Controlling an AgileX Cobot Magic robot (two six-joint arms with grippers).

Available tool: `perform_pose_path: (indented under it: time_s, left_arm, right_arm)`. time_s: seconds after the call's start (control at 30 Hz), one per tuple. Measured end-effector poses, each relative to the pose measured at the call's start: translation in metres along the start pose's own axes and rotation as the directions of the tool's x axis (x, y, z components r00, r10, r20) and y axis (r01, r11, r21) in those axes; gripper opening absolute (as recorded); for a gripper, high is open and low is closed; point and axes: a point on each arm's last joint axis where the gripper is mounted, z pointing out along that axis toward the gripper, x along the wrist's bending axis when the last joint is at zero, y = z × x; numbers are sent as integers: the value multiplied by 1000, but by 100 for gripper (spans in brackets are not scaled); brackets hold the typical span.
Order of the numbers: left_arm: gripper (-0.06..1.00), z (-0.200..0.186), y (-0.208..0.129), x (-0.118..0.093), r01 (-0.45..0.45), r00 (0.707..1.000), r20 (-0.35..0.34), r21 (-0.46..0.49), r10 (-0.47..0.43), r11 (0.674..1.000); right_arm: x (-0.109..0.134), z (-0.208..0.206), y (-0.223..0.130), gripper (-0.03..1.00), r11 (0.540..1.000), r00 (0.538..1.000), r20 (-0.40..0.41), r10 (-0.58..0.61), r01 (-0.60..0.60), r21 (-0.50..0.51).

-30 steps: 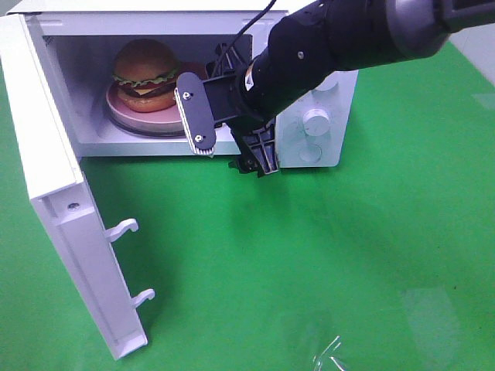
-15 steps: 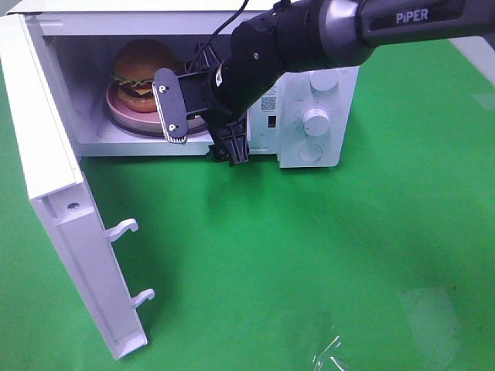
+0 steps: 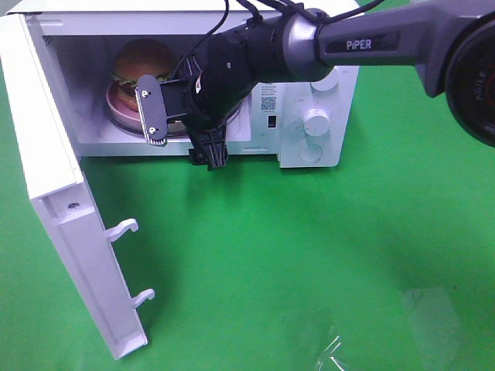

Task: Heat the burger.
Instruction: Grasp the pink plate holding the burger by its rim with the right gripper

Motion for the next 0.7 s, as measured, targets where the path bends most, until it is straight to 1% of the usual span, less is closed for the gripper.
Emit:
perform_pose_path:
  time_s: [0.17,0.43,0.7]
  left_arm:
    - [99,0,0,0,0,1000,0,0,0,1000]
    - [99,0,0,0,0,1000,0,0,0,1000]
    - [99,0,0,0,0,1000,0,0,0,1000]
  right_arm:
    - [-4,6,2,90,1000,1000,3,10,-10,-3]
    - [-2,17,9,88,1000,1000,-1,12,-12,-14]
    - [-3,26,11,86,999,999,13,36,-35,-30]
